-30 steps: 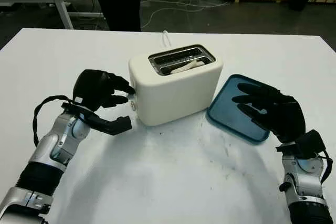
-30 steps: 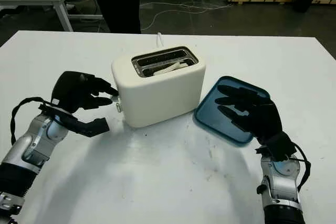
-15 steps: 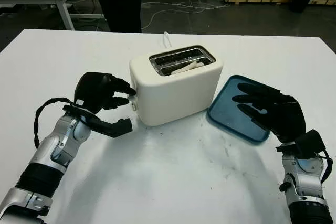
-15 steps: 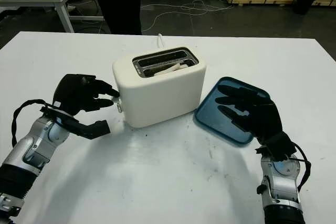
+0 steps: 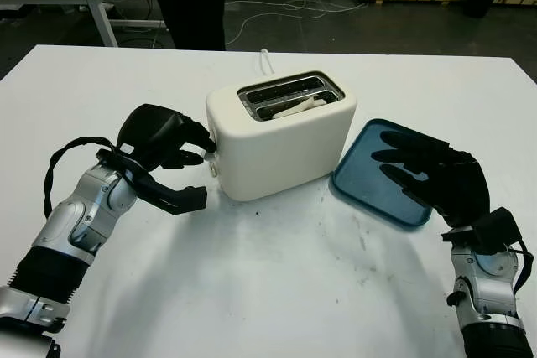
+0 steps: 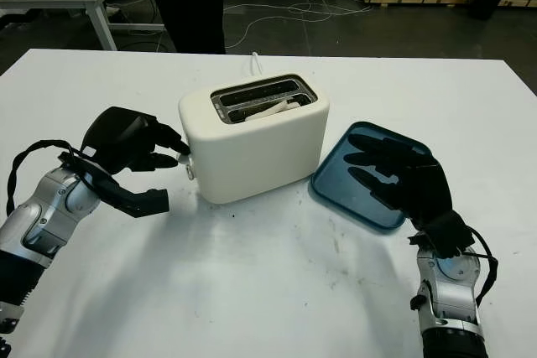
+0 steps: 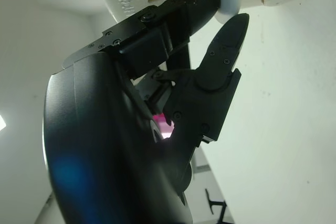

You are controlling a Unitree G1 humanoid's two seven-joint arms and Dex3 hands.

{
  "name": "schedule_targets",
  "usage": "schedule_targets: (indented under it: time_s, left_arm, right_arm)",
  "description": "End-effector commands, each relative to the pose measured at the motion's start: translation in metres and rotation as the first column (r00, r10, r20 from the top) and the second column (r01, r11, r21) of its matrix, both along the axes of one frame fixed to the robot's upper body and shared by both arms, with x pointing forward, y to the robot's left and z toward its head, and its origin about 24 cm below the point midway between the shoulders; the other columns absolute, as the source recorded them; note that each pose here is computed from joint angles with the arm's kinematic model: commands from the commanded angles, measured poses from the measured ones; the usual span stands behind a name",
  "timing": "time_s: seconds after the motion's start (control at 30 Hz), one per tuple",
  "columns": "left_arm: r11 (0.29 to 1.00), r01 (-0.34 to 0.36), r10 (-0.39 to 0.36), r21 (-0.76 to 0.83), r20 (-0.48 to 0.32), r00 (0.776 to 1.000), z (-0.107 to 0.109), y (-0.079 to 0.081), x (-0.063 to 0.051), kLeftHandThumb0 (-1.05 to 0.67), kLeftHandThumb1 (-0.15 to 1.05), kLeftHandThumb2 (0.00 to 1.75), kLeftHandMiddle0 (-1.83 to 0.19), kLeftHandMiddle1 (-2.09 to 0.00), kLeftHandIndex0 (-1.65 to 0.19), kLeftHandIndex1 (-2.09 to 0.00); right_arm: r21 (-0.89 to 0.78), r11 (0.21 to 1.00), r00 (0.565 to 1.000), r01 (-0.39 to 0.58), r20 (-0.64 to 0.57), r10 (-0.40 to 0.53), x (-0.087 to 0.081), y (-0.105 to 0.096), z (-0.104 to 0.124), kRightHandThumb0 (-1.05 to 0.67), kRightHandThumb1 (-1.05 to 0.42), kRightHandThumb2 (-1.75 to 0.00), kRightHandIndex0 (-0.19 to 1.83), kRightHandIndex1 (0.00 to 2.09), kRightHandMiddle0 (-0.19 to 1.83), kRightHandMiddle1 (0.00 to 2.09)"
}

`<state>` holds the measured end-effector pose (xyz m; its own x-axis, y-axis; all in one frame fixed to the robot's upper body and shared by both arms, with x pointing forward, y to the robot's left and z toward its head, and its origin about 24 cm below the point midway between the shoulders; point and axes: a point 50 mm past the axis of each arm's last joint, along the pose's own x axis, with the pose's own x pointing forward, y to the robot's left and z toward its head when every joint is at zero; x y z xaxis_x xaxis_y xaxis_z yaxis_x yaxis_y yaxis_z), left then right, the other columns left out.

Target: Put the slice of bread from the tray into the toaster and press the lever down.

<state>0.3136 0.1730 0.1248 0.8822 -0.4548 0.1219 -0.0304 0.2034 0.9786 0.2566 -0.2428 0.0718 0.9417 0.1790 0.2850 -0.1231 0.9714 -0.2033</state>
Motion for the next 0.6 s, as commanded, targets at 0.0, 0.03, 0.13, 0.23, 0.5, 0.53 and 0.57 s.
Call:
schedule_targets:
  time_s: [0.0,0.03,0.13,0.23,0.5,0.53,0.57]
  left_arm:
    - [0.996,0.069,-0.064,0.062,-0.088,0.994,-0.015,-0.017,-0.006,-0.42,0.83,0.00,-0.91,-1.39,-1.43,-0.07]
    - [0.995,0.075,-0.068,0.068,-0.102,0.993,-0.016,-0.018,-0.006,-0.41,0.83,0.00,-0.90,-1.42,-1.44,-0.08]
    - [0.992,0.093,-0.081,0.083,-0.135,0.988,-0.020,-0.023,-0.009,-0.40,0.83,0.00,-0.92,-1.30,-1.38,-0.05]
    - [0.993,0.100,-0.090,0.065,-0.153,0.984,-0.026,-0.031,-0.012,-0.40,0.82,0.00,-1.01,-1.10,-1.34,-0.02]
    - [0.989,0.035,-0.075,-0.143,-0.285,0.956,-0.096,-0.074,-0.041,-0.40,0.89,0.01,-0.91,-1.10,-1.28,0.00]
    - [0.988,0.023,-0.070,-0.155,-0.307,0.949,-0.110,-0.082,-0.046,-0.40,0.89,0.01,-0.89,-1.27,-1.33,-0.03]
    - [0.986,0.004,-0.065,-0.167,-0.360,0.931,-0.124,-0.090,-0.050,-0.41,0.90,0.01,-0.86,-1.39,-1.35,-0.05]
  right_arm:
    - [0.004,1.000,1.000,-0.005,0.017,0.005,-0.002,0.000,0.003,-0.16,-0.92,-0.06,0.72,0.62,0.90,0.00]
    - [0.001,1.000,1.000,-0.005,0.018,0.005,-0.003,-0.001,0.003,-0.16,-0.92,-0.06,0.71,0.62,0.89,0.00]
    - [-0.020,1.000,1.000,0.003,0.014,-0.003,-0.005,-0.002,0.003,-0.19,-0.92,-0.06,0.72,0.61,0.90,0.00]
    - [-0.013,1.000,1.000,0.007,0.005,-0.007,-0.008,-0.004,0.003,-0.20,-0.92,-0.05,0.72,0.60,0.90,0.00]
    - [-0.039,0.999,1.000,0.002,-0.006,-0.002,-0.017,-0.014,0.006,-0.16,-0.92,-0.06,0.72,0.59,0.90,0.00]
    - [-0.044,0.999,1.000,0.000,-0.007,0.000,-0.016,-0.015,0.006,-0.15,-0.92,-0.06,0.72,0.59,0.90,0.00]
    - [-0.047,0.999,1.000,-0.004,-0.007,0.003,-0.015,-0.015,0.007,-0.14,-0.92,-0.06,0.73,0.59,0.90,0.00]
